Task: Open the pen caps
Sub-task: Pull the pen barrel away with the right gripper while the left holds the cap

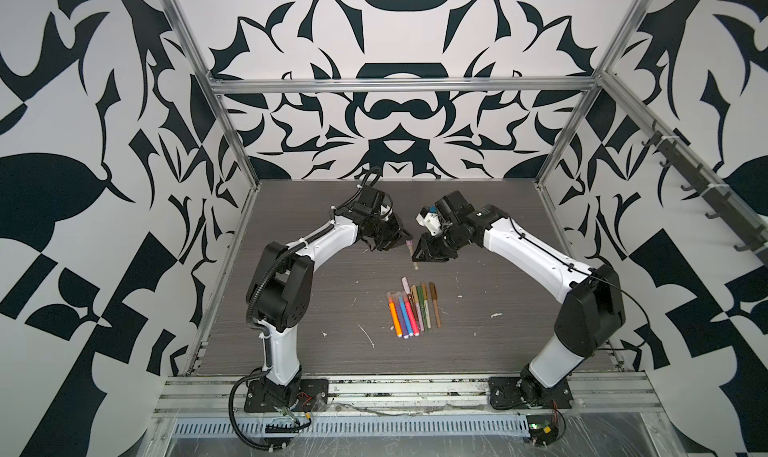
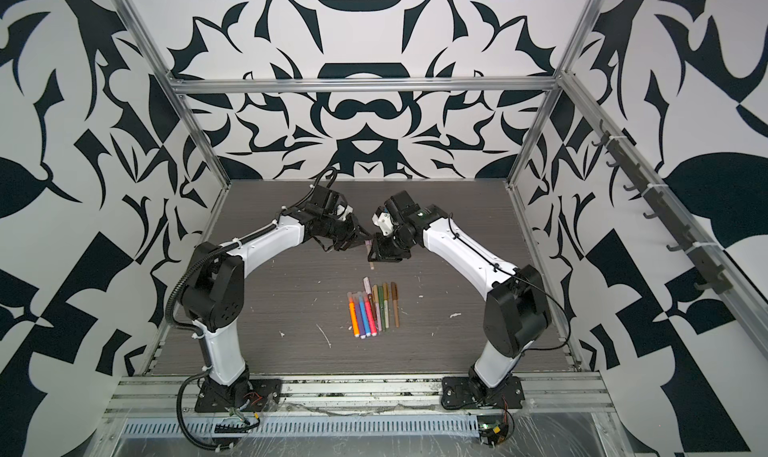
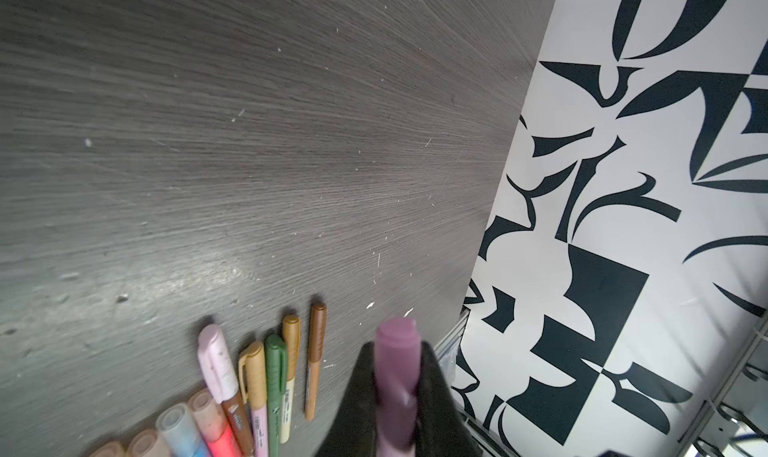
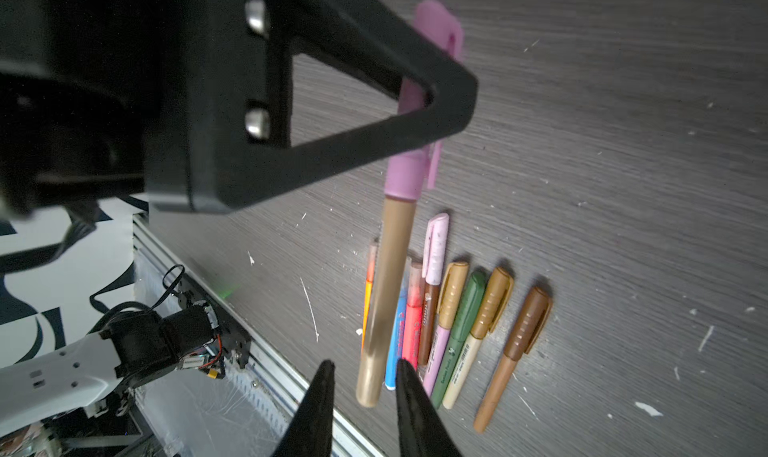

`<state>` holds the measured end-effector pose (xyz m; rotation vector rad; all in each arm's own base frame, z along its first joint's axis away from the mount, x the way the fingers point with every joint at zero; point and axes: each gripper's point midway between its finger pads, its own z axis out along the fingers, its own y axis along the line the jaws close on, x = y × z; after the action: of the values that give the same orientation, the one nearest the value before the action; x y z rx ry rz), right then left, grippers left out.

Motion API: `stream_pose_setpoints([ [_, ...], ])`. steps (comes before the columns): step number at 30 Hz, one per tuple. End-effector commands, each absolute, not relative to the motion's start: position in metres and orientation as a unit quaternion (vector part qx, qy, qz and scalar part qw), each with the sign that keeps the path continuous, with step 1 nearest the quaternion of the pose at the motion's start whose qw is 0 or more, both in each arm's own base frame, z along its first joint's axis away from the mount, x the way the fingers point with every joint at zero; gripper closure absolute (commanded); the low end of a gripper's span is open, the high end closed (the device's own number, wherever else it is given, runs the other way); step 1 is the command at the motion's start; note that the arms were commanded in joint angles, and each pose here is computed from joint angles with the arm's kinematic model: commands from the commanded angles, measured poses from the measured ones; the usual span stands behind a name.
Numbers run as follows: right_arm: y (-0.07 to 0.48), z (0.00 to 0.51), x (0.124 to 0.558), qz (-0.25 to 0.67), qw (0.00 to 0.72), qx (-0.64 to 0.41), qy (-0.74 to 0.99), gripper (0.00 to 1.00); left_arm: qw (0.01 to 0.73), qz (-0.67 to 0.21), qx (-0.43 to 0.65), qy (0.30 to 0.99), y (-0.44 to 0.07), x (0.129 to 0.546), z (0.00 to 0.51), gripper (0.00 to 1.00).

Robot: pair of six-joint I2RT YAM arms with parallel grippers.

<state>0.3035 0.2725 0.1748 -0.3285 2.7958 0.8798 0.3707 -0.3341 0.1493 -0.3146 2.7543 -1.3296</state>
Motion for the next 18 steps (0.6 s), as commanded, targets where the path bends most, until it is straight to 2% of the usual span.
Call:
stream_pose_setpoints([
  [1,0.273,0.181,0.321,0.288,0.122,-0.097,0.945,0.73,0.051,-0.426,-0.099,0.898,-0.329,0.37,0.172,1.0],
  [18,0.289,0.167,0.321,0.304,0.097,-0.091,0.943,0.75,0.038,-0.444,-0.098,0.89,-0.335,0.368,0.177,1.0],
])
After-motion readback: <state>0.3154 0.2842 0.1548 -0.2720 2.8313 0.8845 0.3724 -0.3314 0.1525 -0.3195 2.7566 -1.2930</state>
